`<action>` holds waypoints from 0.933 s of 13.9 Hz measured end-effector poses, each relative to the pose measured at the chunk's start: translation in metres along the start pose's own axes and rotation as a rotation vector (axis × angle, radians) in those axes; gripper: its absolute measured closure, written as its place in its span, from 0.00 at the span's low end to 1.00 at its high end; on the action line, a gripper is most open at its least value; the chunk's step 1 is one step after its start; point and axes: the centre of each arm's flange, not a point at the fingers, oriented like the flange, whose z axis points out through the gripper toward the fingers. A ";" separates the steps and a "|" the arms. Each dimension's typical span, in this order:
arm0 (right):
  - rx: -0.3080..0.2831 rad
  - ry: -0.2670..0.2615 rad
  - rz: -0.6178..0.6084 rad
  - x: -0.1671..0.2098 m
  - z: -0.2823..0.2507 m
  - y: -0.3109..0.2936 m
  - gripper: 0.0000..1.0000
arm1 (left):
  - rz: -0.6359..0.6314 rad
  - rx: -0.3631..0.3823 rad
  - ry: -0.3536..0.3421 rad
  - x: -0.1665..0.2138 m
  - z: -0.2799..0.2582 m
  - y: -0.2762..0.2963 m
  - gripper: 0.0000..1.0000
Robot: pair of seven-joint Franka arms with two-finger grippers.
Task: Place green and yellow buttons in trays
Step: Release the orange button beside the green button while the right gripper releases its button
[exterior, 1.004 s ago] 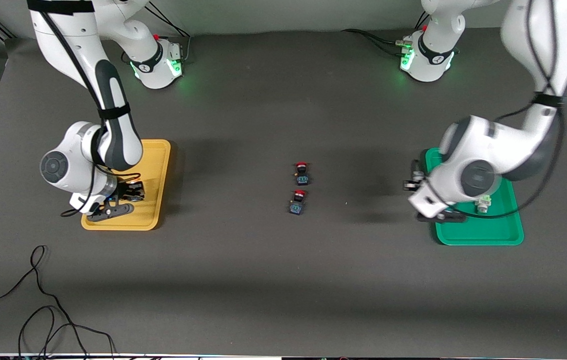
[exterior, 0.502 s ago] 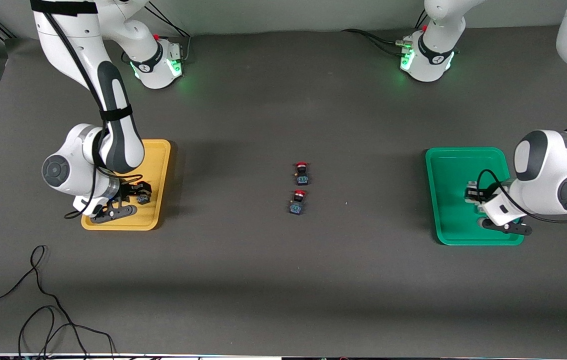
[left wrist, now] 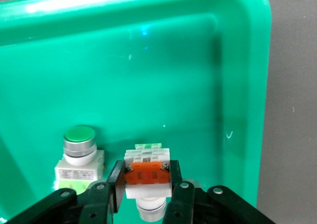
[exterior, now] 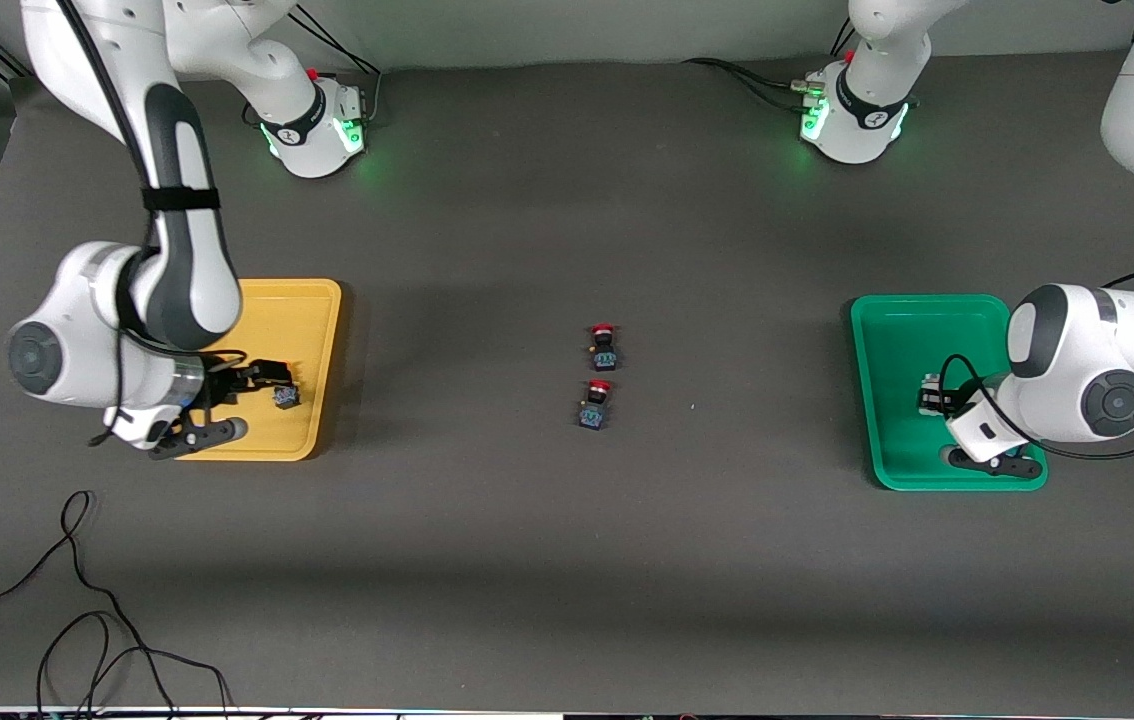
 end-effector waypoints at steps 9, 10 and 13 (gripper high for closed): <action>-0.081 0.015 0.041 -0.023 -0.156 -0.031 0.00 | -0.024 0.005 -0.003 0.002 0.001 0.011 0.34; -0.085 0.030 0.049 -0.028 -0.166 -0.028 0.00 | -0.024 0.006 -0.002 0.002 0.001 0.010 0.24; -0.063 0.061 0.074 -0.047 -0.190 -0.004 0.00 | -0.031 0.020 -0.005 0.001 -0.014 0.006 0.00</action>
